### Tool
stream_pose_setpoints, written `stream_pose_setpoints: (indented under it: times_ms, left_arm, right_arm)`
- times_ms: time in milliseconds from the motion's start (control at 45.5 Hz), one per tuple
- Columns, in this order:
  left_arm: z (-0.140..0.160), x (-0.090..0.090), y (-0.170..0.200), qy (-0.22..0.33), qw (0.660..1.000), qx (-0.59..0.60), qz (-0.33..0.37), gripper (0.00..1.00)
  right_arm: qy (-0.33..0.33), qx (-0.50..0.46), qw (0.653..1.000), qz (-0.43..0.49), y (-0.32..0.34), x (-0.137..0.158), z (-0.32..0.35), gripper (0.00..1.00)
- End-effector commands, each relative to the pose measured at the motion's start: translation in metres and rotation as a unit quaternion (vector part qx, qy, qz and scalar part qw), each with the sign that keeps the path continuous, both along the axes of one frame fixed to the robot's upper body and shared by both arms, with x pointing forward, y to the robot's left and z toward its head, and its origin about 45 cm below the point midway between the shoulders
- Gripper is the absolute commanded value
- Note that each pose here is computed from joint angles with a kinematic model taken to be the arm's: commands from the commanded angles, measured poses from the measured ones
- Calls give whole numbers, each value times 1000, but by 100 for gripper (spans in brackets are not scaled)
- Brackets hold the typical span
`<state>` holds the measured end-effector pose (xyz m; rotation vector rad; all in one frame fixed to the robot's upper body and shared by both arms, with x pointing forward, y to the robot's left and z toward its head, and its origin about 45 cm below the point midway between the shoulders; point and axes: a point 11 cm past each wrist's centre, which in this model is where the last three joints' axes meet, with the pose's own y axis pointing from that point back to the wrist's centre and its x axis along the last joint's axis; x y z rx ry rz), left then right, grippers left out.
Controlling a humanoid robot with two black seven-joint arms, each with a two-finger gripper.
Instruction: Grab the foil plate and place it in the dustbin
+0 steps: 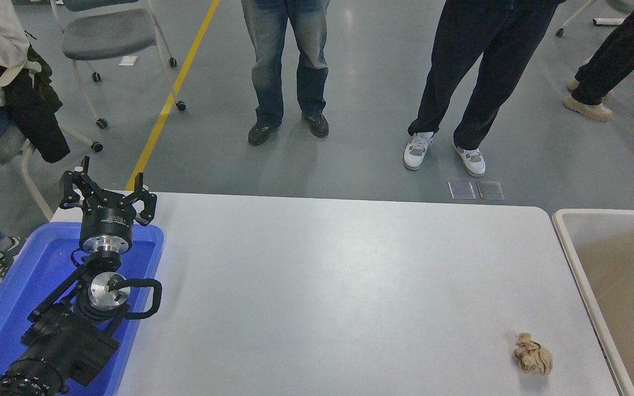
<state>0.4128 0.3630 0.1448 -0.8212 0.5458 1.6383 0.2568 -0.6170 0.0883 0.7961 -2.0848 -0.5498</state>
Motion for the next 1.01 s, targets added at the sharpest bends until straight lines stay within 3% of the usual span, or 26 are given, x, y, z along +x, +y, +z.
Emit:
stream_pose_setpoints:
  times_ms: [0, 154, 440, 637, 989]
  left_arm:
    - [0, 0, 0, 0, 1000, 0, 0, 99]
    - [0, 0, 0, 0, 1000, 0, 0, 99]
    - [0, 0, 0, 0, 1000, 0, 0, 99]
    - [0, 0, 0, 0, 1000, 0, 0, 99]
    - [0, 0, 0, 0, 1000, 0, 0, 99]
  right_arm:
    - [12, 11, 1000, -3, 8, -11, -16, 40]
    - [12, 13, 1000, -3, 9, -11, -17, 62]
    - [16, 11, 1000, 5, 9, -10, -17, 81]
    - [20, 5, 999, 35, 9, 4, -7, 82]
    - [-15, -38, 990, 136, 12, 89, 73, 82]
